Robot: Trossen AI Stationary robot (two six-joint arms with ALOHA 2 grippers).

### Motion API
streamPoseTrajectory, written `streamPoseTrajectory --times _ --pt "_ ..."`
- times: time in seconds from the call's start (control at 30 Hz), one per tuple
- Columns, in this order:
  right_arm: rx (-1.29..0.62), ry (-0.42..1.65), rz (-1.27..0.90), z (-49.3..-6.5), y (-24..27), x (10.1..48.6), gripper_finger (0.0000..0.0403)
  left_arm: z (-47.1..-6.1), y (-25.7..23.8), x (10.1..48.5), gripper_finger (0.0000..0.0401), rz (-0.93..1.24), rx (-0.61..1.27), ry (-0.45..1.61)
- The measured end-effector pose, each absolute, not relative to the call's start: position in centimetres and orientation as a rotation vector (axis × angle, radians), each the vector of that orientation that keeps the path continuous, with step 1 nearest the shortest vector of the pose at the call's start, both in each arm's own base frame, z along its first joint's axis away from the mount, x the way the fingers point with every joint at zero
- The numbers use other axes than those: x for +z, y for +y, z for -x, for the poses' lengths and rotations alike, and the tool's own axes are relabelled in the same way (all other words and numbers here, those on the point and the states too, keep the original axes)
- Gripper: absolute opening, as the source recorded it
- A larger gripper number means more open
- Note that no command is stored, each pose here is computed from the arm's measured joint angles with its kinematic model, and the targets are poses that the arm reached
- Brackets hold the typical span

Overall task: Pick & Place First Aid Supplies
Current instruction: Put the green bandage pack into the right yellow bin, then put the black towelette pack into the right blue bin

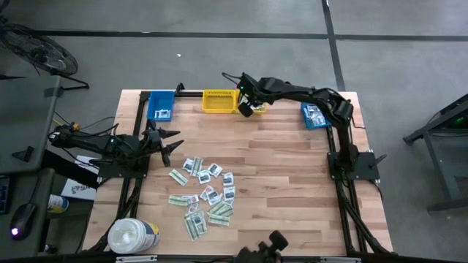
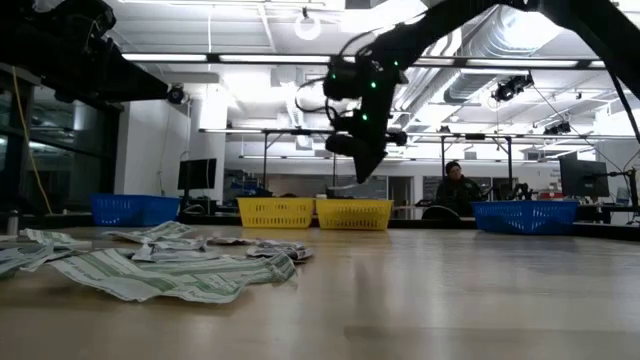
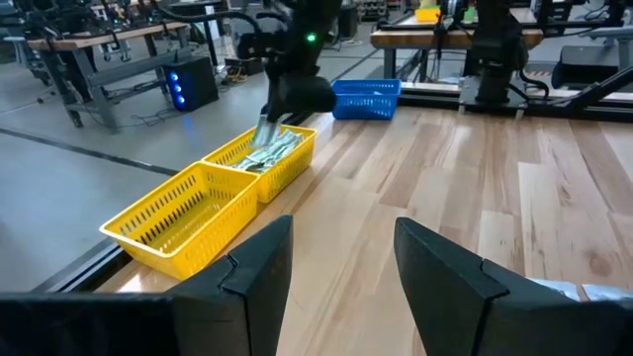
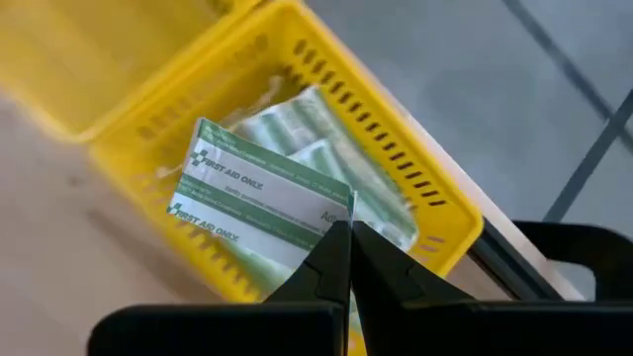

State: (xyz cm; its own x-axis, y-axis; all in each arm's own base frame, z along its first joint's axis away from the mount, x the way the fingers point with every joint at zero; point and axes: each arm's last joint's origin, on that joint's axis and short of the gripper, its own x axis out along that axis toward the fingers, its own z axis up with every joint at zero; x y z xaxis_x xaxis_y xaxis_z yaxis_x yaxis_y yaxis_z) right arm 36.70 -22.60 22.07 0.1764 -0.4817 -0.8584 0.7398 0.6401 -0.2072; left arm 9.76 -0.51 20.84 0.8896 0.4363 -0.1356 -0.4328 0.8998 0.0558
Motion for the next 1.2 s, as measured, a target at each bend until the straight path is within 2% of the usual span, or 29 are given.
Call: streamPoseTrajectory --times 0.37,0.73,0.93,1.07,1.2 --pt "-0.882 1.081 -0.45 -35.3 -25.4 20.8 0.0013 -9.8 -0.5 20.8 0.0177 -0.027 0.451 0.149" --pt "-0.845 1.077 -0.447 -35.3 -25.3 21.1 0.0129 -9.8 -0.5 20.8 0.0177 -0.029 0.451 0.149" --pt "-0.808 1.019 -0.375 -35.0 -24.3 24.2 0.0151 -9.8 -0.5 20.8 0.0177 -0.029 0.451 0.149" --pt "-0.69 0.99 -0.292 -35.6 -21.9 26.4 0.0151 -9.7 -0.5 20.8 0.0177 -0.031 0.452 0.153" --pt "-0.499 0.998 -0.219 -37.2 -18.4 27.0 0.0151 -9.7 -0.5 20.8 0.0177 -0.031 0.454 0.153"
